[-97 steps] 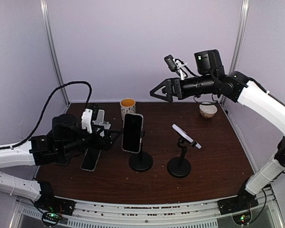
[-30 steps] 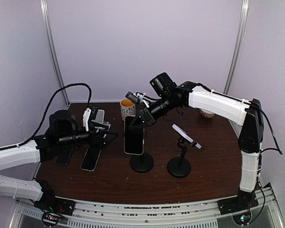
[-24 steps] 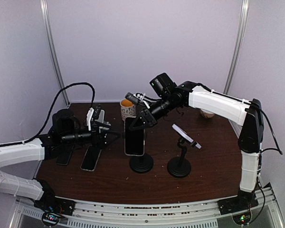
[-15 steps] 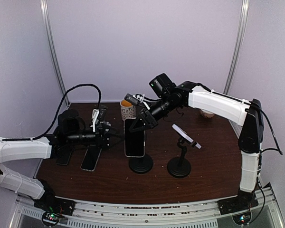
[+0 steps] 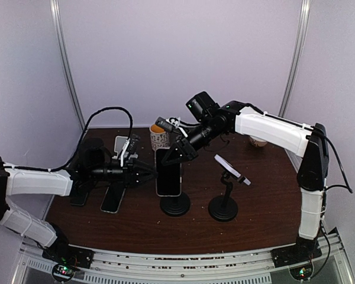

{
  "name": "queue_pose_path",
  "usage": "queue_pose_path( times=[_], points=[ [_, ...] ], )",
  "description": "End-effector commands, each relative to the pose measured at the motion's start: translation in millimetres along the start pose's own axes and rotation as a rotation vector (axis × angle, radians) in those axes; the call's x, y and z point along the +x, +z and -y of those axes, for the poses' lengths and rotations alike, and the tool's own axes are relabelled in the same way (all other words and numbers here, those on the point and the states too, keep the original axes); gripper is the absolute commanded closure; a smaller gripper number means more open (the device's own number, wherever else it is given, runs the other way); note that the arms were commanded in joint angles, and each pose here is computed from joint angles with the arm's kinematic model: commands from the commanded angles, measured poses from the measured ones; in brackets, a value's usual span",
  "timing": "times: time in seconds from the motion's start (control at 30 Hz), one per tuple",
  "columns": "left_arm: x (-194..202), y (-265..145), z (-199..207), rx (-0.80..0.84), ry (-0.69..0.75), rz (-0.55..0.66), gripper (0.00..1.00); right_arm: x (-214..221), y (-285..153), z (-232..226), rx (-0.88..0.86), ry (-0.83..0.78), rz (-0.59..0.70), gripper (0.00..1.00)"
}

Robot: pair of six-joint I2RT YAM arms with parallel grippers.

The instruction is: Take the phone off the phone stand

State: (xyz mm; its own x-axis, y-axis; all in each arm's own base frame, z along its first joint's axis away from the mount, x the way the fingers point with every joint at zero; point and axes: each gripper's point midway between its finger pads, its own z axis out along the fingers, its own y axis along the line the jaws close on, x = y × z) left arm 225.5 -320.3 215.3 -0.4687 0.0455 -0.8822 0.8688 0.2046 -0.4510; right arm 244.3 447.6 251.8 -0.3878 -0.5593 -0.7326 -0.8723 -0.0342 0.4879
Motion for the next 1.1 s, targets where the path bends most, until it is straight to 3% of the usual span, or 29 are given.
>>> queue_pose_path(
  times=[0.0,0.27,0.6,1.07],
  points=[
    [-19,4,10,0.071,0.040,0.055,0.52,-7,-11,-24,-0.029,-0.043,0.012,1.00],
    [-21,-3,3,0.032,0.041,0.074,0.73,4,-9,-23,-0.035,-0.038,-0.017,1.00],
    [-13,-14,-3,0.012,0.030,0.091,0.91,18,-11,-13,-0.003,-0.015,-0.063,1.00],
    [-14,-21,-3,0.031,0.035,0.111,0.99,31,-11,3,0.048,0.018,-0.116,1.00]
  ],
)
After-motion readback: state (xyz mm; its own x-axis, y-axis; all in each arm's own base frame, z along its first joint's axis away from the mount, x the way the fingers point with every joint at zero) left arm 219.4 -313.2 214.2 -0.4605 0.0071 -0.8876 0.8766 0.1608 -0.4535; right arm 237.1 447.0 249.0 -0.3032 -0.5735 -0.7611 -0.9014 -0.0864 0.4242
